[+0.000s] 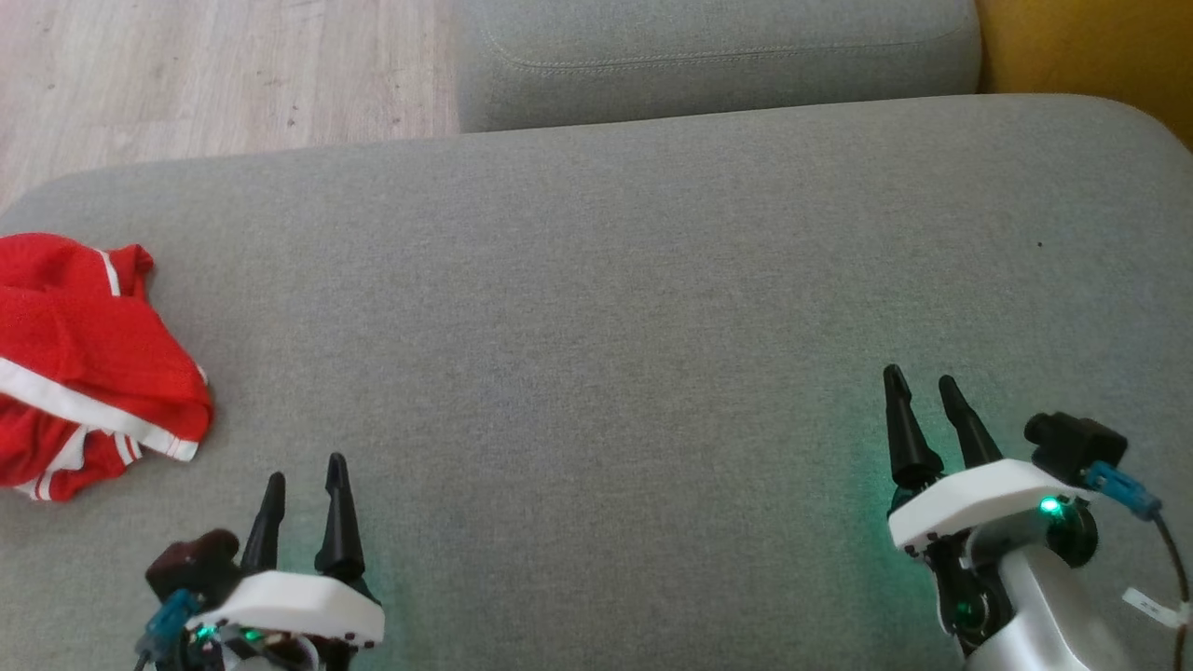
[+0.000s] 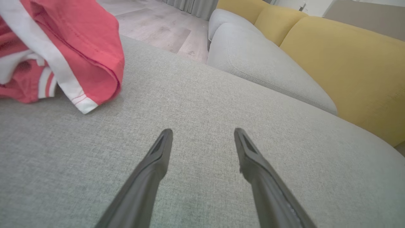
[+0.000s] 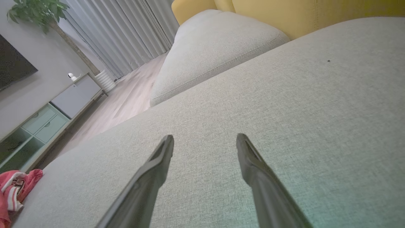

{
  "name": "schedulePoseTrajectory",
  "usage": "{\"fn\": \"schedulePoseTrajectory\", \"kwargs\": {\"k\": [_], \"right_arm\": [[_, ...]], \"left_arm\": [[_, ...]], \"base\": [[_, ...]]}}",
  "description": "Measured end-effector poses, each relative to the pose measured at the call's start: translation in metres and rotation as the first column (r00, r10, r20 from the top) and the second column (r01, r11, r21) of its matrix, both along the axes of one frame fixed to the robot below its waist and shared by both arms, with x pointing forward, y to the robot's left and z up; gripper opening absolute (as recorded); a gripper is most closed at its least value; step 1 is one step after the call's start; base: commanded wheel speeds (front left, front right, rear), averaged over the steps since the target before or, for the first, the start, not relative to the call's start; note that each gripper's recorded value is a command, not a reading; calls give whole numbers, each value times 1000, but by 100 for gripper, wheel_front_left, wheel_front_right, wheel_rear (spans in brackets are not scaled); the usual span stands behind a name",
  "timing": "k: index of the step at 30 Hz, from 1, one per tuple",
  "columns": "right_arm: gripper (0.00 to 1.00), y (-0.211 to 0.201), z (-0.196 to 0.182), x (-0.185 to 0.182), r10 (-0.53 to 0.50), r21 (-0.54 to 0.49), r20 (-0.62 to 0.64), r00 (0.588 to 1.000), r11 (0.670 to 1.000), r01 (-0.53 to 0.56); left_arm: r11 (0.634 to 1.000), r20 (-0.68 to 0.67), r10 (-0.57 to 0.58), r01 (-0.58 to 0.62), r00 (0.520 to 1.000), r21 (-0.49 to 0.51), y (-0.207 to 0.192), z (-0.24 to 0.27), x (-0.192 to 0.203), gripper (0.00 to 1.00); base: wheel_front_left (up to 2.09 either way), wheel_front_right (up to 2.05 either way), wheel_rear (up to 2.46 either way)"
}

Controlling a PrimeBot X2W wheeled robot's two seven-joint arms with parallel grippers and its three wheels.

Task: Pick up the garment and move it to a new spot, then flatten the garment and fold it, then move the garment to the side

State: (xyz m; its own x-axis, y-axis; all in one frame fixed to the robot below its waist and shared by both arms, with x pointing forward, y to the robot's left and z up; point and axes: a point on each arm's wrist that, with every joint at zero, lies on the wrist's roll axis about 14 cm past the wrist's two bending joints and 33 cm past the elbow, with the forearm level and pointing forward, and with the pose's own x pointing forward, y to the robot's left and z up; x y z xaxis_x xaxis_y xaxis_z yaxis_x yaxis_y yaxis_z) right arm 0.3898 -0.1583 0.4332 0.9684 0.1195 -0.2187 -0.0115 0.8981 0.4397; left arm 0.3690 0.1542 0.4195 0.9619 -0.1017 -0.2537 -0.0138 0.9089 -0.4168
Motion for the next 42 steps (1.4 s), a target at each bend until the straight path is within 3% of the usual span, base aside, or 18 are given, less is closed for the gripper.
{"fn": "schedulePoseTrajectory", "kwargs": {"k": [11, 26, 37, 42], "right_arm": [[100, 5, -6, -4, 58, -139, 2, 998, 989, -57], [100, 13, -10, -6, 147, -324, 11, 989, 936, -136], [100, 7, 1, 1, 160, -420, 65, 985, 900, -119], [100, 1, 13, 6, 137, -417, 106, 985, 905, -82]], "left_arm": [[991, 17, -49, 47, 999, 125, -3, -2, -2, 100], [954, 51, -113, 94, 992, 286, -6, 1, -3, 100], [921, 122, -130, 75, 984, 383, -3, 17, 4, 100], [922, 146, -107, 43, 983, 384, 2, 24, 8, 100]], "base": [[0, 0, 0], [0, 0, 0], [0, 0, 0], [0, 0, 0]]}}
